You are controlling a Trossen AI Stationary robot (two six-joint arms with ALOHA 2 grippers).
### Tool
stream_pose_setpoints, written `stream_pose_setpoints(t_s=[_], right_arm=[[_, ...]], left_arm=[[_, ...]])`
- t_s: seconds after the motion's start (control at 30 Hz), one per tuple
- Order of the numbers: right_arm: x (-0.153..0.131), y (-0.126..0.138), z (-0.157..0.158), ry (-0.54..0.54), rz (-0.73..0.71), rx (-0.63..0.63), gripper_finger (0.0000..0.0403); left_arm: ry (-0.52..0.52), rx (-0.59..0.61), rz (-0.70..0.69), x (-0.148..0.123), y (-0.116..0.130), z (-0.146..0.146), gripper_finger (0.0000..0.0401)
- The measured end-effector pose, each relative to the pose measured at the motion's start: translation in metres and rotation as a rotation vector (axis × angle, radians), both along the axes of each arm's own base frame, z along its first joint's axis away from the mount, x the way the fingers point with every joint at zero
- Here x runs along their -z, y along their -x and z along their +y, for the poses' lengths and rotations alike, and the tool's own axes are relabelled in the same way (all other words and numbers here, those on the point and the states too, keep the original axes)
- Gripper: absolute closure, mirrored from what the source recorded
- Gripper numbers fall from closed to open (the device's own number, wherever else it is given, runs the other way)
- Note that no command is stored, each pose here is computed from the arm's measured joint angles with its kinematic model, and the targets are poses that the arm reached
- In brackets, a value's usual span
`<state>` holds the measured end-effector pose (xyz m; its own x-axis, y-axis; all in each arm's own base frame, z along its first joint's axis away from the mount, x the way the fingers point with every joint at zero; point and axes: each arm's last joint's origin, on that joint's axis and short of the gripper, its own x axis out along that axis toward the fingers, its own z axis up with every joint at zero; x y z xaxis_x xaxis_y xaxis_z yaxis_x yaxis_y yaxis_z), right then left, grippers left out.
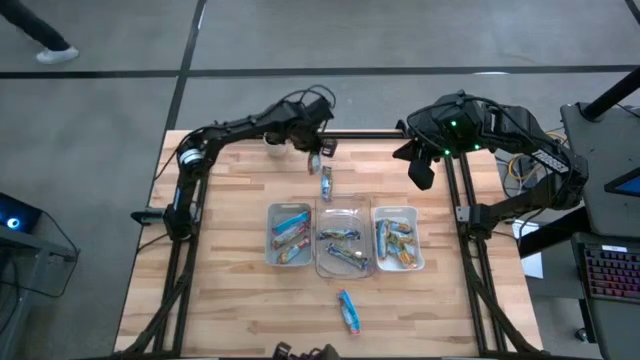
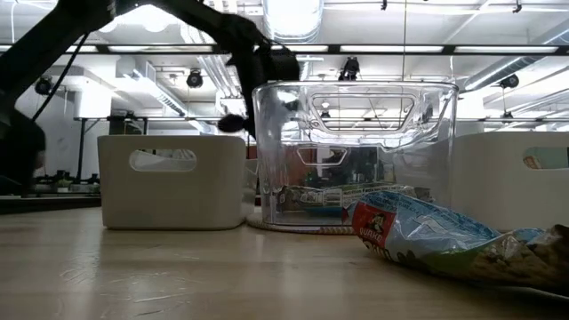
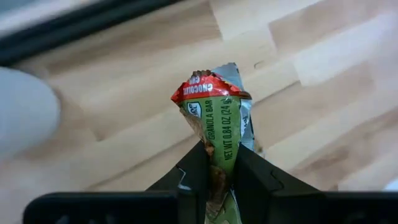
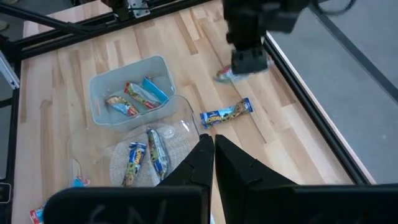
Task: Pick and place Granola Bars by type
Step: Put the top red granola bar into the gray bin
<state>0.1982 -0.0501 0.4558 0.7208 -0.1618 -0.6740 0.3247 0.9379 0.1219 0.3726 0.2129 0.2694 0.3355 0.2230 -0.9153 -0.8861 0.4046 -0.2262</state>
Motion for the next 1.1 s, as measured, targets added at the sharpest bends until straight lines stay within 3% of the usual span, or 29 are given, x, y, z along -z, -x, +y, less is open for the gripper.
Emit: stream_pose_setpoints(t_s=[0.23,0.5,0.67,1.1], right_arm=[[0.0,0.0,-0.001,-0.014,-0.005,0.02,0.0394],[0.0,0.0,-0.001,-0.026,-0.007,0.031,0.0394],[0.0,0.0,-0.001,-0.027,-0.006,0.032,0.0394],[0.0,0.0,-0.001,-0.067,-0.014,0.066,0.0394]], left_arm=[[-0.095,0.144,-0.03,-0.064,0.01,-0.008,0.0356],[-0.152,0.235,-0.039,-0.109,0.026,-0.02,0.0356],[-0.161,0.288,-0.013,-0.121,0.033,-0.025,0.0356],[-0.077,0.511,0.062,-0.117,0.029,-0.059,0.0356]])
